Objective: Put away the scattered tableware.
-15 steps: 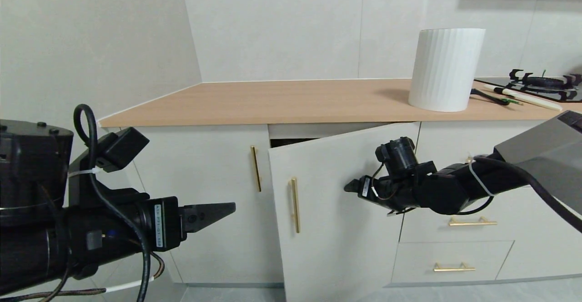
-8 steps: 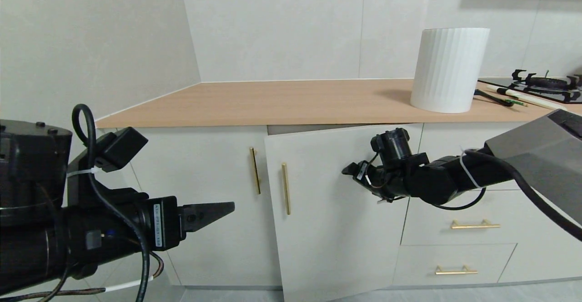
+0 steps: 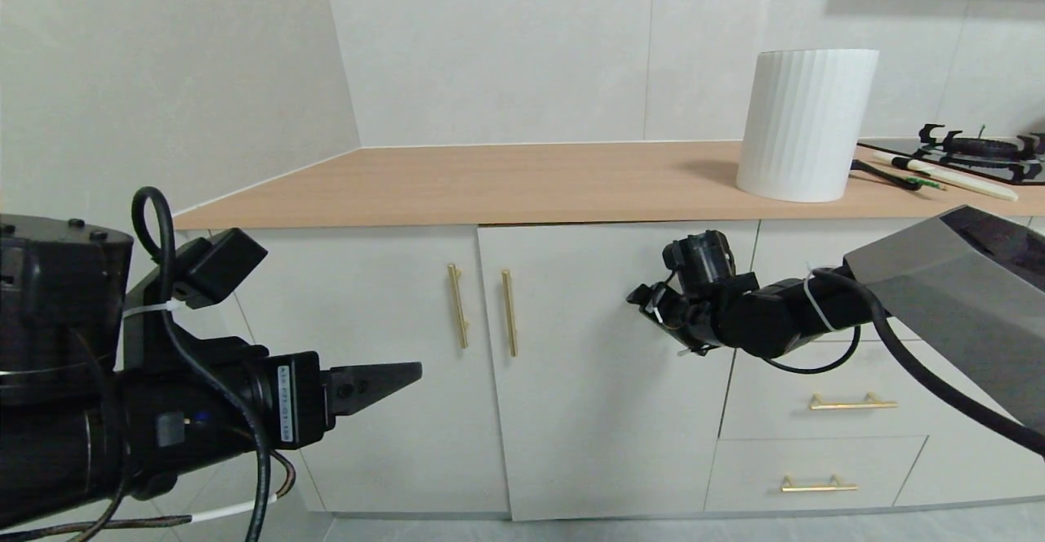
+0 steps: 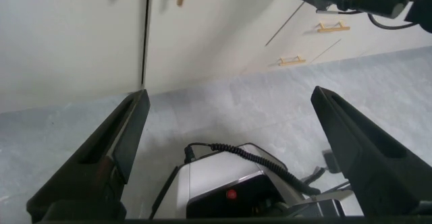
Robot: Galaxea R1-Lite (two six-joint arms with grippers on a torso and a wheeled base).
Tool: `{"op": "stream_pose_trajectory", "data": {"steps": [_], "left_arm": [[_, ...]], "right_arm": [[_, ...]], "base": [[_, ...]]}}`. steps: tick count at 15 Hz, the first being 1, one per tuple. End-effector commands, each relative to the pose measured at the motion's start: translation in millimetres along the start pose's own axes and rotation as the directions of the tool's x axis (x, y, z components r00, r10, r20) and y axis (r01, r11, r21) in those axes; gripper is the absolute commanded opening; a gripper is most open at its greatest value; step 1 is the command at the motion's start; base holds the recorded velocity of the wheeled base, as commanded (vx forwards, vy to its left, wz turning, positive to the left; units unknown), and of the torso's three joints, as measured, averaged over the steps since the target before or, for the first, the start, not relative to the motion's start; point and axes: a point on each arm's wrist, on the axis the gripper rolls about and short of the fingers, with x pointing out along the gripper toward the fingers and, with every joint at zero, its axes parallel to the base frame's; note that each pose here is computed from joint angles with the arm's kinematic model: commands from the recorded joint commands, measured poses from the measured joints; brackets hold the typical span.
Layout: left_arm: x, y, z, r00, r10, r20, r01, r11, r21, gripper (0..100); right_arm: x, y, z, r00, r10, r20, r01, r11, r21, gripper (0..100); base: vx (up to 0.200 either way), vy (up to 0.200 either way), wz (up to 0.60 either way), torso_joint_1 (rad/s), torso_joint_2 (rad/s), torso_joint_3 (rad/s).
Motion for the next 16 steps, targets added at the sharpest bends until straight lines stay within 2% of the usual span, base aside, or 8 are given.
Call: {"op": "stream_pose_trajectory", "data": {"steps": [1,10,14,15,16], "left_arm": [[0.4,0.0,0.0,1.000,0.000,-0.001,0.000,1.000,0.000,100],[1.5,0.0,0.2,1.000,0.003,-0.003,-0.003,1.000,0.000,100],[-5.1,2.6,1.5,1.000,0.011,0.023,-0.011,1.000,-0.005,100],[-16.5,4.9,3.1,0.997,0.029,0.070,-0.029,1.000,-0.009,100],[-25.5,6.2,1.0,0.993,0.052,0.105,-0.051,0.999,-0.012,100]], "right_arm": [[3.9,-1.8,-0.5,1.000,-0.006,-0.001,0.006,1.000,0.002,100],[0.2,-2.2,7.3,0.999,-0.026,0.028,0.026,1.000,0.006,100],[-72.9,5.7,25.4,1.000,0.005,0.004,-0.004,0.998,-0.057,100],[-125.8,-0.6,35.8,0.998,0.052,0.019,-0.049,0.991,-0.124,100],[-157.7,-7.3,40.4,0.996,0.075,0.042,-0.068,0.986,-0.155,100]], "base": [[0.000,0.000,0.00,0.000,0.00,0.000],[0.000,0.000,0.00,0.000,0.00,0.000],[0.000,0.000,0.00,0.000,0.00,0.000],[0.000,0.000,0.00,0.000,0.00,0.000],[0.000,0.000,0.00,0.000,0.00,0.000]]}}
